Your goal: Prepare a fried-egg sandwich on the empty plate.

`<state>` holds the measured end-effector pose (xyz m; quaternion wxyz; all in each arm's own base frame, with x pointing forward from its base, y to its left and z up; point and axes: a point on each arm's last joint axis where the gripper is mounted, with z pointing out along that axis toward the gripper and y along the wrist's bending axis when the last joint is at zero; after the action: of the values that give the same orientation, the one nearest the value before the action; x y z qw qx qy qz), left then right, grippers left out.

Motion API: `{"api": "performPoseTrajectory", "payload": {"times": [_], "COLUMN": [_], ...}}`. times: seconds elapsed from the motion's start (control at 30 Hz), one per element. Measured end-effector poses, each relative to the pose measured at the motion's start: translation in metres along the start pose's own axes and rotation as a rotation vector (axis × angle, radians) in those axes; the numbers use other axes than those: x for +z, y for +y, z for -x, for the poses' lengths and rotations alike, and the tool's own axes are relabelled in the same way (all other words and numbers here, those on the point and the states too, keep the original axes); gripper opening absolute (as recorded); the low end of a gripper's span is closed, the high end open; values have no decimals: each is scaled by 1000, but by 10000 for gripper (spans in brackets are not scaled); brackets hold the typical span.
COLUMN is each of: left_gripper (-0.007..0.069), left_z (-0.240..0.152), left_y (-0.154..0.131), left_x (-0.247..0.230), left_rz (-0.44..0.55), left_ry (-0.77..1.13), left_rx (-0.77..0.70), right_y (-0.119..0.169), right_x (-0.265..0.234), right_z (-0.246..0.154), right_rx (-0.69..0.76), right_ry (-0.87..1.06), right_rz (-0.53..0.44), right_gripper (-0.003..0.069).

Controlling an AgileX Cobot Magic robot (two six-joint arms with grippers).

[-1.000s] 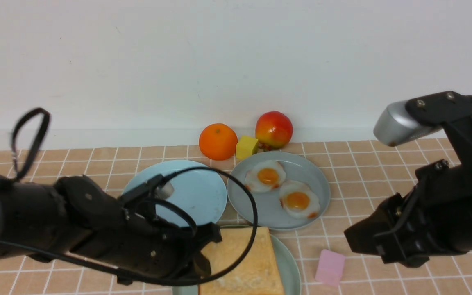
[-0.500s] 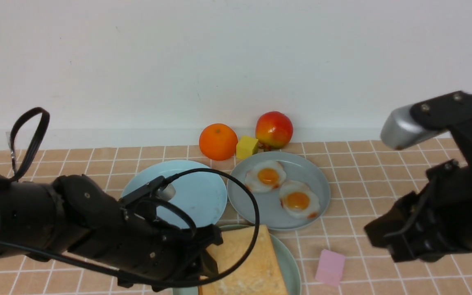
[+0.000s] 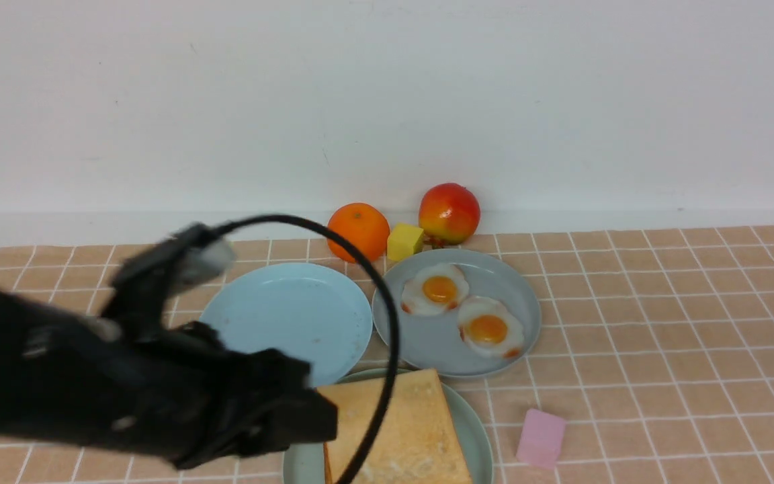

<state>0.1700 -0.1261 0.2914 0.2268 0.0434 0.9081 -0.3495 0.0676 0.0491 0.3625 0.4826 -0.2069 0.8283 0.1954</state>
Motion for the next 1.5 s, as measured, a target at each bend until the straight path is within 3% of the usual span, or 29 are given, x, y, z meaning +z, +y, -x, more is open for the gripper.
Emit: {"api": "performPoseTrajectory", "payload": {"times": [0.1,0.27,0.4,0.6,1.13,1.27,1.33,1.5], "left_gripper": [266,82,-13,-13,-13,-13,-13,-13], "left_z": [-17,-69,-101,-119,-119,-116,-116,-132], "left_y": [-11,-20,-11,2,6,24,42,97], "left_x": [-34,-99,-128,-143,-141,-130,-123,-86], "left_rz": [-62,-186,-199,-136,-114,11,131,386], "left_ry": [-46,-157,-259,-368,-385,-504,-624,-822], "left_rx": [58,116,118,162,169,289,350,290], "right_y": [-3,-9,-15,-18,-18,-18,-18,-18], "right_x": [-16,-31,-34,-28,-27,-27,-27,-27], "right_z": [-28,-78,-98,-106,-107,-107,-107,-107], "right_rx": [-16,-28,-67,-88,-90,-89,-90,-90], "right_ry": [-75,-180,-230,-209,-202,-202,-202,-202], "right_rz": [-1,1,-38,-67,-71,-71,-71,-71], "right_gripper": [-14,-14,-14,-9,-2,0,0,0]}}
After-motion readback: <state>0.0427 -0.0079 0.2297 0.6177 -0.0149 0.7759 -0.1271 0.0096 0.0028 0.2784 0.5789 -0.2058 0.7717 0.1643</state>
